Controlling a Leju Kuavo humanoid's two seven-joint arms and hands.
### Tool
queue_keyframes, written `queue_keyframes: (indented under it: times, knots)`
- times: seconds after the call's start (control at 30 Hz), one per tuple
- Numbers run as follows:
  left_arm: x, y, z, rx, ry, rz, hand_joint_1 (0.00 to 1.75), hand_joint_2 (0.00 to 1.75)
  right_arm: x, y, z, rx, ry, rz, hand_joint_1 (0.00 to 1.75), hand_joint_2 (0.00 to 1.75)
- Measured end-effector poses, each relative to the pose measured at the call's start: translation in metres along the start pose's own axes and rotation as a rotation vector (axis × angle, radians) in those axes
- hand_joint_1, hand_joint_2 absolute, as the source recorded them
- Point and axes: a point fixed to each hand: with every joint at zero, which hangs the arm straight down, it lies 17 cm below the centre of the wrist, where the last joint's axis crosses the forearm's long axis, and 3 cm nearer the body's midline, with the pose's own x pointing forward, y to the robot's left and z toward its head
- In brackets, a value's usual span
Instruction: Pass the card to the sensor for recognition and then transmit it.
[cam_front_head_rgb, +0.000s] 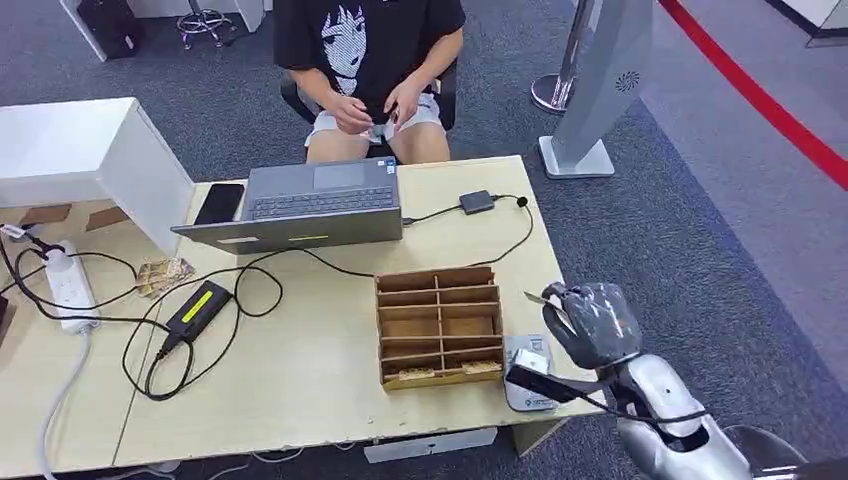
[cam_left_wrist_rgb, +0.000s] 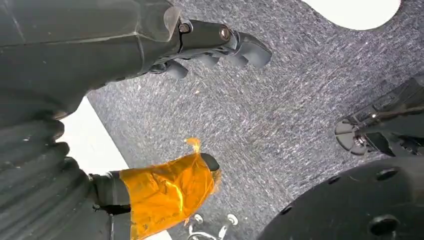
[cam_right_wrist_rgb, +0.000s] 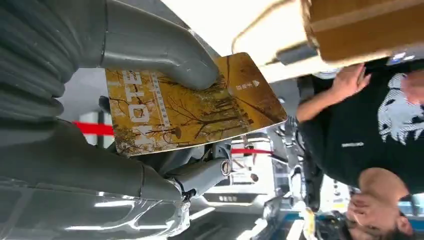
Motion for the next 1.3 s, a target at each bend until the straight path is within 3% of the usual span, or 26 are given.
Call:
queue_keyframes:
  times: [0.2, 0.43, 0.63, 0.77, 0.97, 1.07, 1.1, 1.13, 1.3]
  knots:
    - [0.01, 0.007, -0.001, -0.002, -0.017, -0.038, 0.0, 1.75, 0.008, -0.029, -0.09, 0.044, -0.017, -0.001, 1.75, 1.75]
    - [0.013, 0.01, -0.001, -0.011, -0.027, -0.094, 0.0, 1.75, 0.024, -0.062, -0.187, 0.103, 0.043, 0.003, 1.75, 1.75]
    - [0.014, 0.01, -0.001, -0.012, -0.028, -0.096, 0.0, 1.75, 0.025, -0.064, -0.19, 0.103, 0.045, 0.006, 1.75, 1.75]
    - [0.014, 0.01, -0.001, -0.015, -0.031, -0.143, 0.0, 1.75, 0.05, -0.062, -0.23, 0.171, 0.089, -0.001, 1.71, 1.75]
    - [0.013, 0.012, -0.001, -0.014, -0.029, -0.158, 0.0, 1.75, 0.063, -0.044, -0.232, 0.213, 0.09, -0.009, 1.69, 1.75]
    - [0.013, 0.012, -0.001, -0.015, -0.029, -0.163, 0.0, 1.75, 0.064, -0.043, -0.232, 0.218, 0.091, -0.008, 1.43, 1.75]
    - [0.013, 0.012, -0.001, -0.015, -0.029, -0.163, 0.0, 1.75, 0.065, -0.042, -0.233, 0.219, 0.09, -0.008, 1.06, 1.75]
    - [0.013, 0.012, -0.001, -0.015, -0.027, -0.163, 0.0, 1.75, 0.066, -0.041, -0.233, 0.222, 0.088, -0.008, 0.0, 1.75]
    - [0.013, 0.014, -0.001, -0.012, -0.02, -0.169, 0.0, 1.75, 0.093, -0.026, -0.231, 0.247, 0.026, -0.034, 0.0, 1.75]
